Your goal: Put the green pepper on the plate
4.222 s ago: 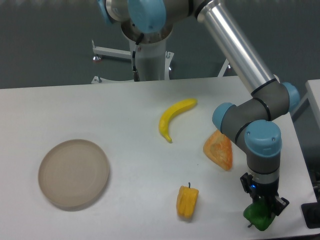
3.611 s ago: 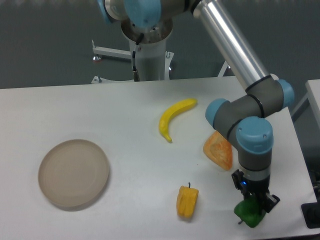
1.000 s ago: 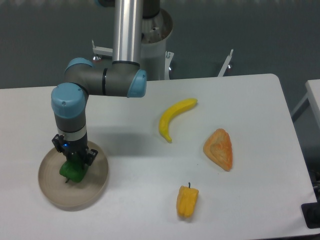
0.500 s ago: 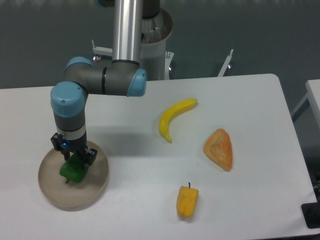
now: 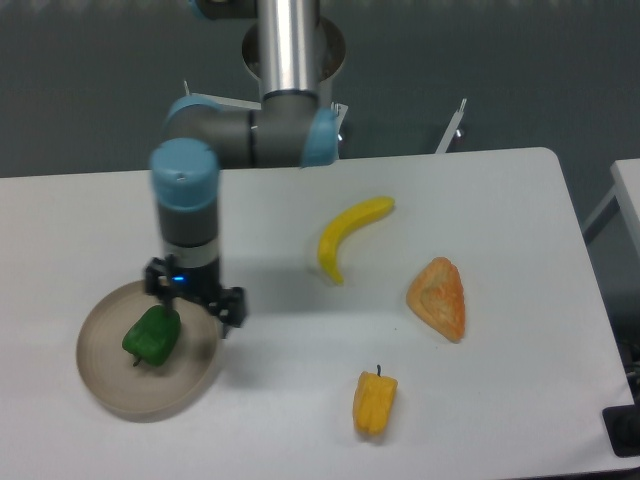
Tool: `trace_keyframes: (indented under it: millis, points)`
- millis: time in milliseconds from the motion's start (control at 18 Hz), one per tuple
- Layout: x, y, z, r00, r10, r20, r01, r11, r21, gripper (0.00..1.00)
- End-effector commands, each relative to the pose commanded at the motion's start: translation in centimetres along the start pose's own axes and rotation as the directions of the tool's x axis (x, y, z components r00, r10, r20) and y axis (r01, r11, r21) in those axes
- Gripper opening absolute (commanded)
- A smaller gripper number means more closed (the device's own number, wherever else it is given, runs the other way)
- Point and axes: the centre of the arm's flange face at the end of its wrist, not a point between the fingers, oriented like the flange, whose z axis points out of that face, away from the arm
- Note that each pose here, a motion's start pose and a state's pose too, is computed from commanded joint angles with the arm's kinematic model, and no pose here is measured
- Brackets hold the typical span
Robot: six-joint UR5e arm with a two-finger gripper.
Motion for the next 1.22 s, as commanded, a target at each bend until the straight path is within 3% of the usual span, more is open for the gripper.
trace_keyframes:
  millis: [389,611,889,1222]
  points:
    - [-10.5,4.0,-2.0,0.986,0.132,0.103,-0.128,0.991,-0.047,0.99]
    - [-13.9,5.5,0.1,0.967,0.233,0.102,-0.223,0.969,-0.103,0.99]
    - [-15.1,5.8,0.9,0.949,0.297,0.109,-0.28,0.949,-0.144,0.99]
    - [-15.4,6.1,1.1,0.948,0.298,0.106,-0.282,0.948,-0.147,0.99]
